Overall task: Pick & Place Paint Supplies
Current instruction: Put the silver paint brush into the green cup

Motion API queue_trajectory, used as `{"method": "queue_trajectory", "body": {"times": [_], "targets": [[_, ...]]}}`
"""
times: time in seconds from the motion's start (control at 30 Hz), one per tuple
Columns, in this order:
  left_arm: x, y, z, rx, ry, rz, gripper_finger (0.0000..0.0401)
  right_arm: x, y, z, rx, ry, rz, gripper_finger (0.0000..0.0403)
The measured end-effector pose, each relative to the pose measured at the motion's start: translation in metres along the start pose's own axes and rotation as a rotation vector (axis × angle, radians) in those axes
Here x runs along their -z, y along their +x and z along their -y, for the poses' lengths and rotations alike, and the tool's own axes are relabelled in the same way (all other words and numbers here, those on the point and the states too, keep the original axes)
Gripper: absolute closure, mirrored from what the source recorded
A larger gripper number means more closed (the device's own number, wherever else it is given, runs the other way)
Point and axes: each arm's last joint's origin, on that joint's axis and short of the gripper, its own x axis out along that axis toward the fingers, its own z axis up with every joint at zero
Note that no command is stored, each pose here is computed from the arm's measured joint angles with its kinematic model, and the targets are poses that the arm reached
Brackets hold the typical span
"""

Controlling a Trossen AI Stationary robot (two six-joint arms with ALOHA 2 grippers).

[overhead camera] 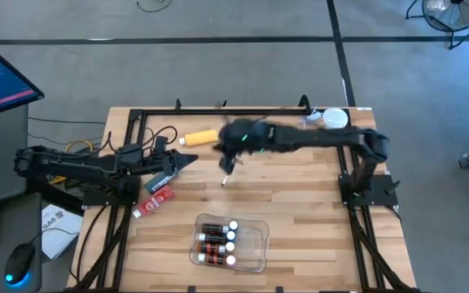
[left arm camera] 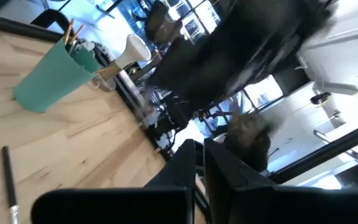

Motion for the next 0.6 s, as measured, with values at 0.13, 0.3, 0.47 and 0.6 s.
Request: {"method": "queue_trajectory", "body": {"times": [0.13,0.3,0.47,0.6], "targets": [[0.0,0.0,0.0,0.001,0.0,0.001,0.0399,-0.036,-0.047,0.024,0.087,-0.009,0.187,0.0402],[0.0,0.0,0.0,0.0,-0.016,0.0,0.0399,-0.059,-0.089,0.046,0.195,-0.044,0.332,0.0403],[0.0,0.0,0.0,0.012,-0.03,-0.009,0.0399,-0.04,-0.101,0.072,0.248,0.017,0.469,0.0403],[0.0,0.0,0.001,0.032,-0.051,-0.023,0.0399,0.0,-0.102,0.09,0.253,0.147,0.579,0.0403]]}}
